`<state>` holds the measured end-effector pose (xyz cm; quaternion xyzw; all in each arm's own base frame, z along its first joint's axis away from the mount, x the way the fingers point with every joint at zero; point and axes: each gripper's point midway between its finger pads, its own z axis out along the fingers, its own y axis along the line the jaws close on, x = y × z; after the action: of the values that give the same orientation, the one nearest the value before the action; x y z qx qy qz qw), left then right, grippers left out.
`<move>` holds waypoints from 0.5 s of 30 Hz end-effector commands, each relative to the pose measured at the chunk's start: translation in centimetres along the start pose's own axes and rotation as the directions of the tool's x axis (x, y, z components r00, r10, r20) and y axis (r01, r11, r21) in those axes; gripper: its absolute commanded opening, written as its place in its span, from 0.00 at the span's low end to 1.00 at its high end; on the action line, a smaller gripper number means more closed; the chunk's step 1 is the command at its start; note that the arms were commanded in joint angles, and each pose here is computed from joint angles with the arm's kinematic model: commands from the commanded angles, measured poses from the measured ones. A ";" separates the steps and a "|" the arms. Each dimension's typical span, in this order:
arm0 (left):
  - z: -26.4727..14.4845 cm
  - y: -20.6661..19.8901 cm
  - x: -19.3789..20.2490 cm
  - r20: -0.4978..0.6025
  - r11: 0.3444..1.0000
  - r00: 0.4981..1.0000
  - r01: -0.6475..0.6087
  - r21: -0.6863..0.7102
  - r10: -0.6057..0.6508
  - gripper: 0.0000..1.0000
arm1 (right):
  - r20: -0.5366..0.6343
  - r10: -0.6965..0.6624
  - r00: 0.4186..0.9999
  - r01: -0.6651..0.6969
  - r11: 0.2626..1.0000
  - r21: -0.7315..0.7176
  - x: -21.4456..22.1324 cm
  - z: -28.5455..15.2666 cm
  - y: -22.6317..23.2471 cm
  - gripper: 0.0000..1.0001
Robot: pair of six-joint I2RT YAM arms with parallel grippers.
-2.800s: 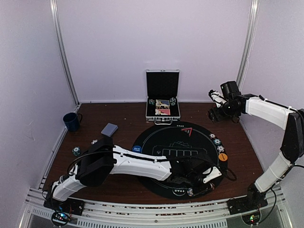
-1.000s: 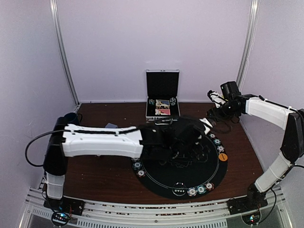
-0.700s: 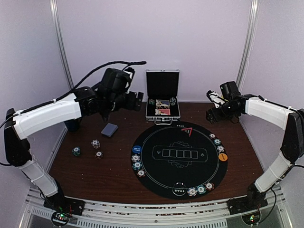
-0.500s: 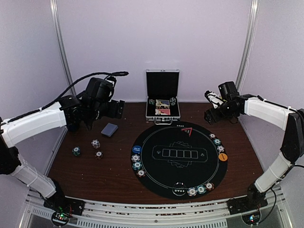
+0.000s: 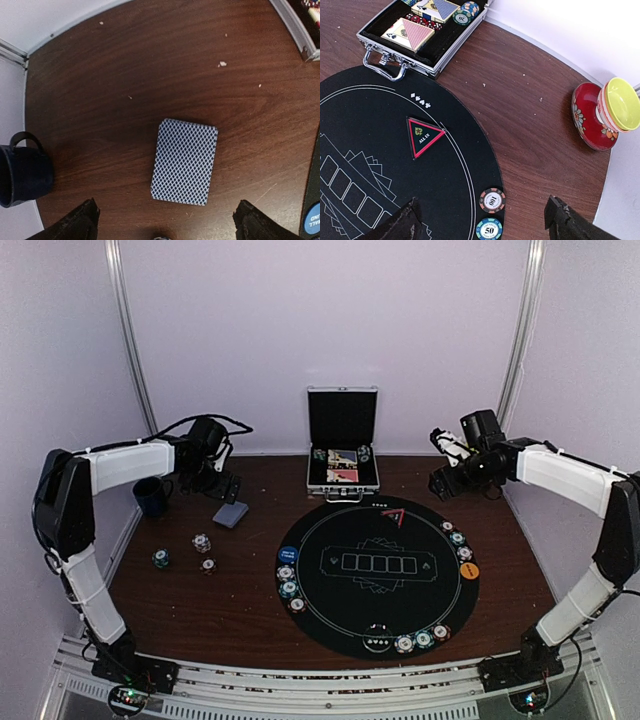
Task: Distribute texas hold em gaming equipment
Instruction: Pick up the face-down deck piles from the center of the board.
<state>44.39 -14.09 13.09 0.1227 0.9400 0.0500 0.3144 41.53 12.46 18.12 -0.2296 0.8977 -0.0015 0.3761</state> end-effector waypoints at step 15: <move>7.1 -1.4 2.7 -0.173 0.957 0.979 -0.056 0.284 0.108 0.98 | 0.035 -0.029 0.999 0.029 1.000 0.001 -0.7 -1.0 0.9 0.86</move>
<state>45.50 -14.30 5.34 0.1912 0.9602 -0.0346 0.2006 41.15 13.38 18.61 -0.2405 0.8924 0.0023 0.3818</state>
